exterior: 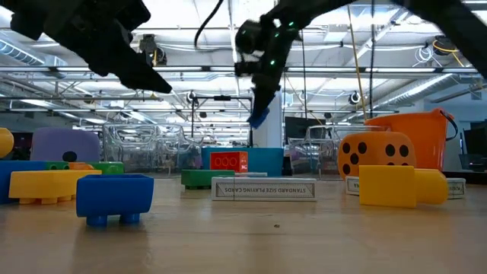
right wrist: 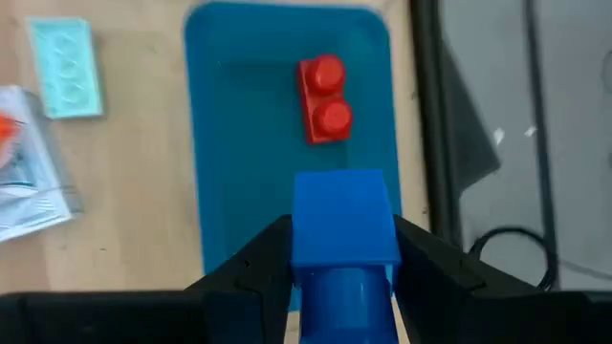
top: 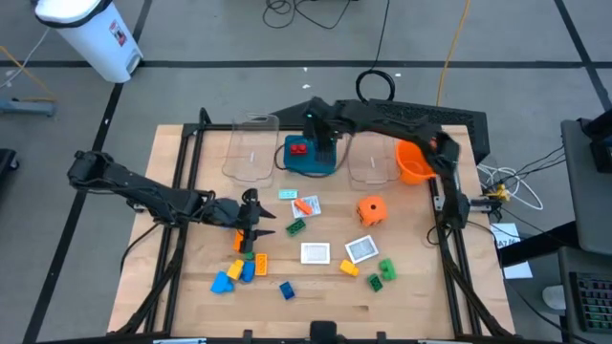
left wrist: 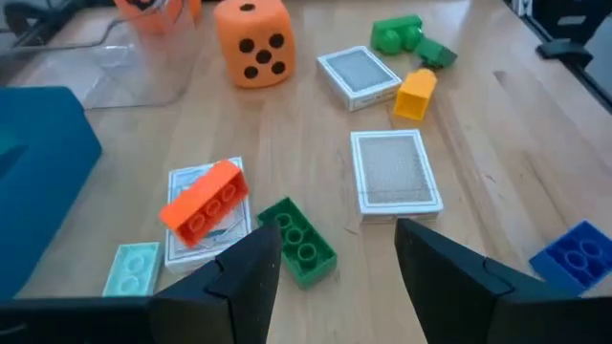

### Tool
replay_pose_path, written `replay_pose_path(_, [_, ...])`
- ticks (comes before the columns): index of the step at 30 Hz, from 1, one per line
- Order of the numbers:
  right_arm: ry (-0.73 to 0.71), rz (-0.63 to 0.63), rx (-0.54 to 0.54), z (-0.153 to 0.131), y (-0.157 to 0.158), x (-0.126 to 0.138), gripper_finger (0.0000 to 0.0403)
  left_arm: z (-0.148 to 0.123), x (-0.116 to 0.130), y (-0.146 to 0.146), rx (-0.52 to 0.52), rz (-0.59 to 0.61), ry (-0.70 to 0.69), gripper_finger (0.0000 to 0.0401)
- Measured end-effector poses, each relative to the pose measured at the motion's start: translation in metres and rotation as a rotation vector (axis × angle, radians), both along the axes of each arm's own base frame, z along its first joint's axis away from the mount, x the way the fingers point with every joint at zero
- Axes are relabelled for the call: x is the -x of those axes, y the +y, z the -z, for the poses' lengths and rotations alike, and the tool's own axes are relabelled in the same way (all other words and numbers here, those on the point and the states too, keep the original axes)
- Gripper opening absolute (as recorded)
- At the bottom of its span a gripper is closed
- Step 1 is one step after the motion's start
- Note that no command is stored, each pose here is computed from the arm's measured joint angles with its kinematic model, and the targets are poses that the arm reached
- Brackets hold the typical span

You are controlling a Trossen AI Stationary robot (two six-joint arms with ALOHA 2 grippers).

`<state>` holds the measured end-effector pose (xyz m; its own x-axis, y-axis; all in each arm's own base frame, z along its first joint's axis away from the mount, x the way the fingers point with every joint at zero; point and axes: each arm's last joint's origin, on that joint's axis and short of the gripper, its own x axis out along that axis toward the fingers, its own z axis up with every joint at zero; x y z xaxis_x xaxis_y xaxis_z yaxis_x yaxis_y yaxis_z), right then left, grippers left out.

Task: Pick & Place Toys
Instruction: Put the blue game piece into the blue bin

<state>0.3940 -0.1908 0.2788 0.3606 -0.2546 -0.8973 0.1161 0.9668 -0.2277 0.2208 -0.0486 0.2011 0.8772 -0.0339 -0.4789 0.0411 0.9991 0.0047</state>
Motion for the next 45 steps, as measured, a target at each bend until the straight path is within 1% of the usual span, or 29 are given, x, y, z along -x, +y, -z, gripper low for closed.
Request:
replay_pose_path(3, [0.078,0.001,-0.032,0.012,-0.011,-0.009,0.0137,0.007,0.003,0.001,0.015,-0.009,0.022,0.0211])
replay_pose_path(9, [0.141,0.017,-0.060,0.031,-0.029,-0.016,0.0137,0.016,0.008,-0.003,0.013,0.026,0.052,0.0211])
replay_pose_path(16, [0.214,0.061,-0.107,0.045,-0.043,-0.006,0.0137,0.023,0.012,-0.005,0.013,0.041,0.047,0.0211])
replay_pose_path(22, [0.213,0.073,-0.107,0.046,-0.046,-0.004,0.0140,0.023,0.012,-0.005,0.014,0.042,0.043,0.0211])
replay_pose_path(30, [0.240,0.088,-0.127,0.071,-0.045,-0.003,0.0140,0.023,0.012,-0.005,0.014,0.042,0.044,0.0211])
replay_pose_path(33, [0.235,0.090,-0.124,0.076,-0.046,-0.003,0.0140,0.023,0.012,-0.005,0.014,0.042,0.044,0.0211])
replay_pose_path(38, [0.223,0.091,-0.117,0.078,-0.048,-0.003,0.0141,0.023,0.012,-0.005,0.014,0.042,0.044,0.0211])
replay_pose_path(45, [0.225,0.089,-0.073,0.078,-0.050,-0.004,0.0144,0.023,0.012,-0.005,0.015,0.041,0.044,0.0211])
